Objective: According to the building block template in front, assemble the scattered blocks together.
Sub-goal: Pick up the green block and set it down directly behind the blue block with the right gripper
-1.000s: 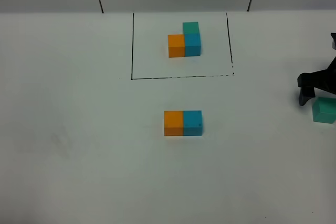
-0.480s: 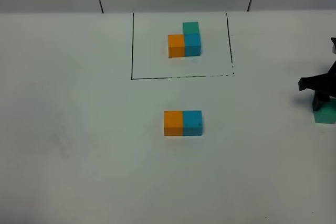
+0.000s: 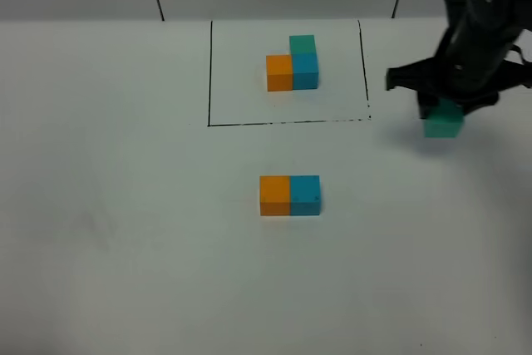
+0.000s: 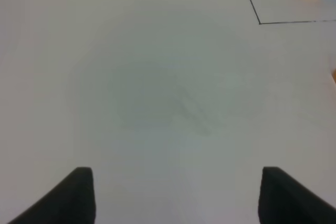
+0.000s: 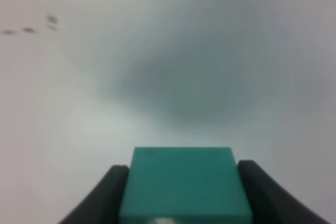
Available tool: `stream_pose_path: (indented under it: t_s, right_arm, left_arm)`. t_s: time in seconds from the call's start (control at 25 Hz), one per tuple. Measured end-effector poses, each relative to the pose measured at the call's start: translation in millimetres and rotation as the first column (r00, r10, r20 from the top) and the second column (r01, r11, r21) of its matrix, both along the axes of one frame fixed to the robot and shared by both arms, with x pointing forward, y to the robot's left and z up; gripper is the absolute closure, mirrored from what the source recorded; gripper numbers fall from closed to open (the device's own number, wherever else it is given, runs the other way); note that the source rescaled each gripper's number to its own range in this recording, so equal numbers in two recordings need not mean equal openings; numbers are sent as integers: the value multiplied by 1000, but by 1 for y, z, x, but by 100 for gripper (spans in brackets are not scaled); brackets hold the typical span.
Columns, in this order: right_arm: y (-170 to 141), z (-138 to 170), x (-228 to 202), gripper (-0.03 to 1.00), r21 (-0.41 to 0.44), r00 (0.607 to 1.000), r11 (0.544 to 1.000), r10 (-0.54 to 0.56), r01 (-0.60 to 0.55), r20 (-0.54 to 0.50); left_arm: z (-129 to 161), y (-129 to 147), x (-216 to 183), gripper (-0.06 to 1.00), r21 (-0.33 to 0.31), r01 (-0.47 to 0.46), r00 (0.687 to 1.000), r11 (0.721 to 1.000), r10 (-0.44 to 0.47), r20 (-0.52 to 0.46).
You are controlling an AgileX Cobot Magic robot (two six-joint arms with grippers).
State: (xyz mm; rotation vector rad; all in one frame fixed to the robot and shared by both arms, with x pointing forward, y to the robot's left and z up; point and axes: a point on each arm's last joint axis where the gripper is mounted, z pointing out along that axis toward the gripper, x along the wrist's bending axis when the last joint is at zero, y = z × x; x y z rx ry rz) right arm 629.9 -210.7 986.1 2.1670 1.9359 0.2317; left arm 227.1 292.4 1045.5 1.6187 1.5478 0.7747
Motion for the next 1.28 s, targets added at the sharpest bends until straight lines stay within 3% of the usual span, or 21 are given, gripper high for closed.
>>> stream_pose_path:
  t_s: [0.24, 0.44, 0.84, 1.28]
  right_arm:
    - [77, -14, 12, 94, -17, 997, 996, 83, -83, -9]
    - [115, -37, 17, 94, -19, 990, 991, 135, -136, -45]
    - [128, -45, 24, 94, 55, 995, 995, 85, -82, -48]
    - [143, -78, 21, 94, 65, 991, 994, 90, -84, -97]
  left_arm:
    - [0, 0, 0, 53, 0, 0, 1000, 1000, 0, 0]
    - [0, 0, 0, 53, 0, 0, 1000, 1000, 0, 0]
    - [0, 0, 0, 53, 0, 0, 1000, 1000, 0, 0]
    - [0, 0, 0, 53, 0, 0, 1000, 1000, 0, 0]
